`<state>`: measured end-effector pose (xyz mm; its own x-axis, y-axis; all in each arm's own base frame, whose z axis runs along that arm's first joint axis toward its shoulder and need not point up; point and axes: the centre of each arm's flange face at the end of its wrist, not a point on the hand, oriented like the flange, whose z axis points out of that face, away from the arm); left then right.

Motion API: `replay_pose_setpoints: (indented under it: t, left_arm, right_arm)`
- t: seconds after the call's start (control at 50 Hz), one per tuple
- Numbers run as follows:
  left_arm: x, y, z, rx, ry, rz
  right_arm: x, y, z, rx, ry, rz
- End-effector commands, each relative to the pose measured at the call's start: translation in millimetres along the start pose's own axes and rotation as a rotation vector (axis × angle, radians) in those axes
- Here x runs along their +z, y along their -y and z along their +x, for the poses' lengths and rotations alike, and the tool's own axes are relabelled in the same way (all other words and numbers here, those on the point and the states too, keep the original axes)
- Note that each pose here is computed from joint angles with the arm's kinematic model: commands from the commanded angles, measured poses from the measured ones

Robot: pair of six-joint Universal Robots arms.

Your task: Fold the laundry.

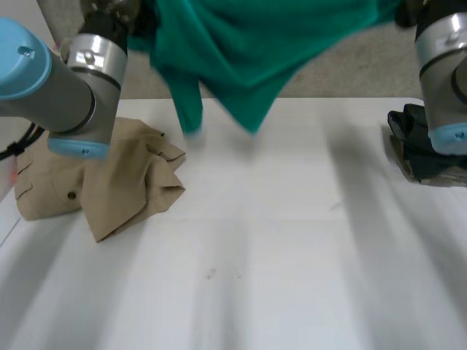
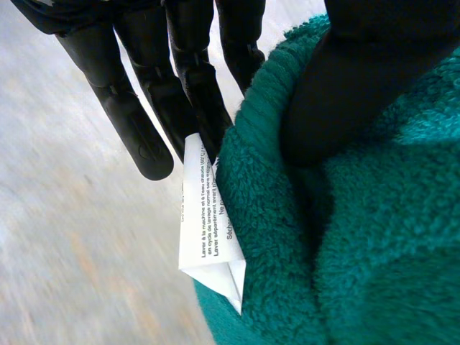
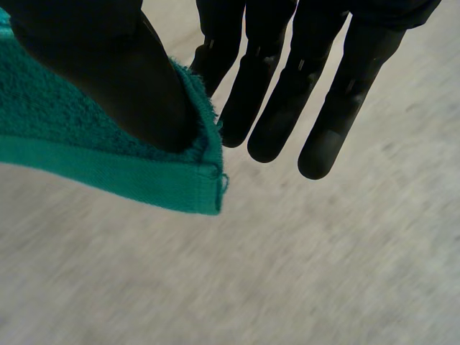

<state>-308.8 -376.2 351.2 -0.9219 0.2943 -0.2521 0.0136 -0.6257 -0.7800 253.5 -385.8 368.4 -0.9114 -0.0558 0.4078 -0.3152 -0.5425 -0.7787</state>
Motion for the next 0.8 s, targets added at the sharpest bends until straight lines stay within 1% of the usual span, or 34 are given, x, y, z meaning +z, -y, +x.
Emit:
replay_pose_setpoints:
  t: [0.02, 0.04, 0.06, 0.1, 0.12, 0.16, 0.2, 0.22, 0.28, 0.3, 0.32, 0.38, 0.48, 0.58, 0.72, 0.8]
  left_arm:
    - [-11, -10, 3, -0.057, -0.012, -0.019]
    - [-16, -16, 4, -0.057, -0.018, -0.046]
    - [-28, -30, 9, -0.062, -0.034, -0.114]
    - [-42, -43, 14, -0.066, -0.052, -0.182]
    - [-49, -49, 17, -0.068, -0.061, -0.216]
    - [-73, -66, 26, -0.076, -0.091, -0.32]
    - [-92, -78, 31, -0.083, -0.111, -0.404]
    - [-113, -88, 35, -0.085, -0.133, -0.492]
    - [-146, -99, 41, -0.09, -0.164, -0.624]
    - [-171, -104, 45, -0.083, -0.196, -0.719]
    - [-176, -104, 46, -0.08, -0.203, -0.737]
    - [-204, -90, 44, -0.026, -0.254, -0.83]
    - [-205, -65, 40, 0.029, -0.279, -0.801]
    - [-187, -27, 35, 0.047, -0.275, -0.685]
    - [-170, -15, 32, 0.051, -0.272, -0.644]
    - [-163, -16, 36, 0.038, -0.314, -0.669]
  right_arm:
    - [-12, 3, -8, 0.025, 0.053, 0.015]
    - [-21, -8, -16, 0.03, 0.098, -0.038]
    - [-26, -14, -20, 0.032, 0.121, -0.066]
    - [-36, -27, -27, 0.036, 0.165, -0.123]
    - [-48, -40, -35, 0.041, 0.207, -0.178]
    - [-61, -54, -44, 0.045, 0.248, -0.242]
    - [-84, -77, -53, 0.049, 0.299, -0.35]
    - [-92, -84, -57, 0.049, 0.32, -0.384]
    - [-123, -107, -69, 0.051, 0.388, -0.508]
    - [-131, -111, -71, 0.05, 0.404, -0.536]
    - [-141, -116, -73, 0.045, 0.426, -0.566]
    - [-159, -126, -75, 0.018, 0.476, -0.609]
    - [-172, -137, -67, -0.02, 0.515, -0.642]
    - [-175, -137, -65, -0.018, 0.522, -0.646]
    - [-172, -135, -57, -0.022, 0.501, -0.642]
    - [-173, -136, -56, -0.021, 0.501, -0.645]
